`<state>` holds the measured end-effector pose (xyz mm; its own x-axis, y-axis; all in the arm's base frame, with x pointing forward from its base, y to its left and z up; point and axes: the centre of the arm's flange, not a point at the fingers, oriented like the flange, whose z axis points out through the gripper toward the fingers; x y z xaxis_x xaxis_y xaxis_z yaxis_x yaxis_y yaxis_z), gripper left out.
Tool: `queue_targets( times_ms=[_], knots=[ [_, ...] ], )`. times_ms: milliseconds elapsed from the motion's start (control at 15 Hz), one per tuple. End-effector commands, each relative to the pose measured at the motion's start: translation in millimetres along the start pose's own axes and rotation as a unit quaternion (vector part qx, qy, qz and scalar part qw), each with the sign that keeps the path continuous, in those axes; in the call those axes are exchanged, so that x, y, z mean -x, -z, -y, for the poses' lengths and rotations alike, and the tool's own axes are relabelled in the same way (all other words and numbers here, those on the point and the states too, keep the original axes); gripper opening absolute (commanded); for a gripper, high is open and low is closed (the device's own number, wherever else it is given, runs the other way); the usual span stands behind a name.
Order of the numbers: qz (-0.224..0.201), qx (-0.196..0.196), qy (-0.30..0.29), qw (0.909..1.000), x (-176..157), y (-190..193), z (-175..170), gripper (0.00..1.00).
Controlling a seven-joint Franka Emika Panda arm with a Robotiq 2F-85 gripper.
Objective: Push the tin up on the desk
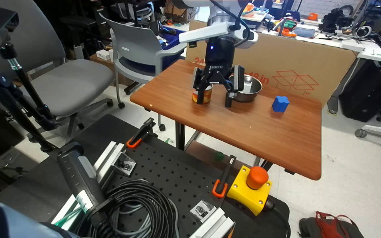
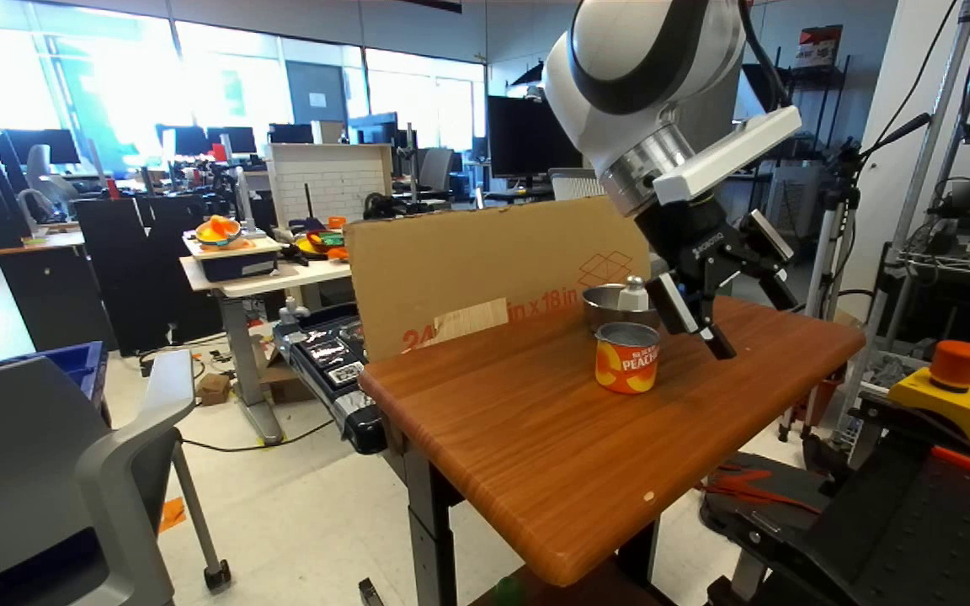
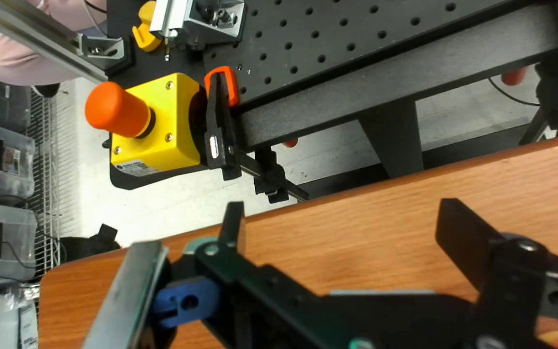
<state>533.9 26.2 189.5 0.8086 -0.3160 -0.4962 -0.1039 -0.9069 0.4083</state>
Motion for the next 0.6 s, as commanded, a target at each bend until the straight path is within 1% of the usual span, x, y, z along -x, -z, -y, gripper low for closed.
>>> queue_targets(
  times_ms=[0,133,333,533],
  knots=[
    [-0.013,0.040,0.014,0.9990,-19.1,4.7,18.7,1.00],
    [-0.028,0.043,0.007,0.9987,-27.4,12.6,26.3,1.00],
    [-0.054,0.032,-0.011,0.9980,-44.0,38.3,40.3,1.00],
    [-0.071,0.022,-0.022,0.9970,-62.4,67.1,54.3,1.00]
  ],
)
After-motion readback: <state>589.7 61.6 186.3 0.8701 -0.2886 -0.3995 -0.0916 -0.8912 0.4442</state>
